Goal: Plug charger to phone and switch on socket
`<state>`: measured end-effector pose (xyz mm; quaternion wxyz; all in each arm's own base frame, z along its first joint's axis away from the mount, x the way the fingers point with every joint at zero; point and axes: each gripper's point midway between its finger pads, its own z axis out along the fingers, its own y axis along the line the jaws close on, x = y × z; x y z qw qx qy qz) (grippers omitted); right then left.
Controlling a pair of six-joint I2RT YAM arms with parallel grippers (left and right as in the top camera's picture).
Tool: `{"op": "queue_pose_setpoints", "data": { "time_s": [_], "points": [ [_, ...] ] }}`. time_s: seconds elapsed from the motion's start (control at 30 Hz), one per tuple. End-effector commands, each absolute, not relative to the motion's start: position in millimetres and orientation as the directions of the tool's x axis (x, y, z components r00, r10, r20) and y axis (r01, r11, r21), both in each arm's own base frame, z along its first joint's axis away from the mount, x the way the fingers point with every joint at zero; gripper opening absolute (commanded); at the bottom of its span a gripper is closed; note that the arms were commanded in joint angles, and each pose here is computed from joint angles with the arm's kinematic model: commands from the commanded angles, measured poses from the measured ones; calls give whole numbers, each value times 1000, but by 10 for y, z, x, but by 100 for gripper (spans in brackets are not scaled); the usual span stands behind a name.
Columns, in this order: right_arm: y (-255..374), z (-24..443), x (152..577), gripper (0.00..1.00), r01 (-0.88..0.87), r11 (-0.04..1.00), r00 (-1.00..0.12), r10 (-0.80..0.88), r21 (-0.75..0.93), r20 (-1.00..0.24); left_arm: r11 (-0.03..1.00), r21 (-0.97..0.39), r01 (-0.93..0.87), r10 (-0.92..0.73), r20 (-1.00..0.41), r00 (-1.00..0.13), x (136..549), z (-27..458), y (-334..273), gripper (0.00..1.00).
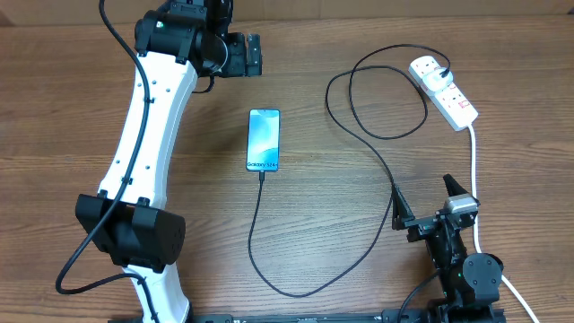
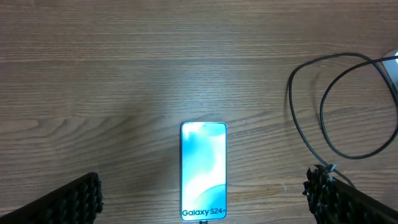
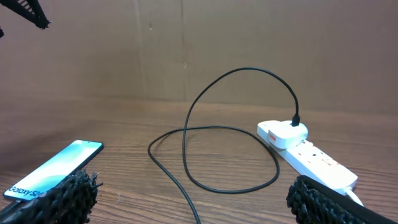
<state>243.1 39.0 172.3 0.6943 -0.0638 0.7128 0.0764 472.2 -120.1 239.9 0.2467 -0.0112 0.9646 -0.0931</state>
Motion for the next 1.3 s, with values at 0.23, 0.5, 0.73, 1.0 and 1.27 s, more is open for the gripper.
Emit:
{"op": "queue_pose_setpoints", "data": {
  "time_s": [0.23, 0.5, 0.73, 1.0, 1.27],
  "points": [
    [364, 1702, 2434, 100, -181, 983, -20, -11, -7, -1000, 985, -172, 14, -69, -468, -881, 4738, 2348, -1182, 100],
    [366, 1701, 2434, 100, -182, 983, -22, -7, -3, -1000, 985, -172, 14, -69, -468, -881, 4738, 2348, -1182, 100],
    [391, 1717, 2430, 100, -197, 980, -15, -7, -4, -1000, 985, -172, 14, -69, -468, -881, 4738, 2348, -1182, 100],
    [392, 1718, 2430, 100, -197, 980, -15, -7, -4, -1000, 985, -172, 14, -69, -468, -881, 4738, 2348, -1182, 100],
    [392, 1718, 2430, 100, -197, 980, -14, -7, -5, -1000, 985, -172, 14, -69, -468, -881, 4738, 2348, -1182, 100]
  ]
}}
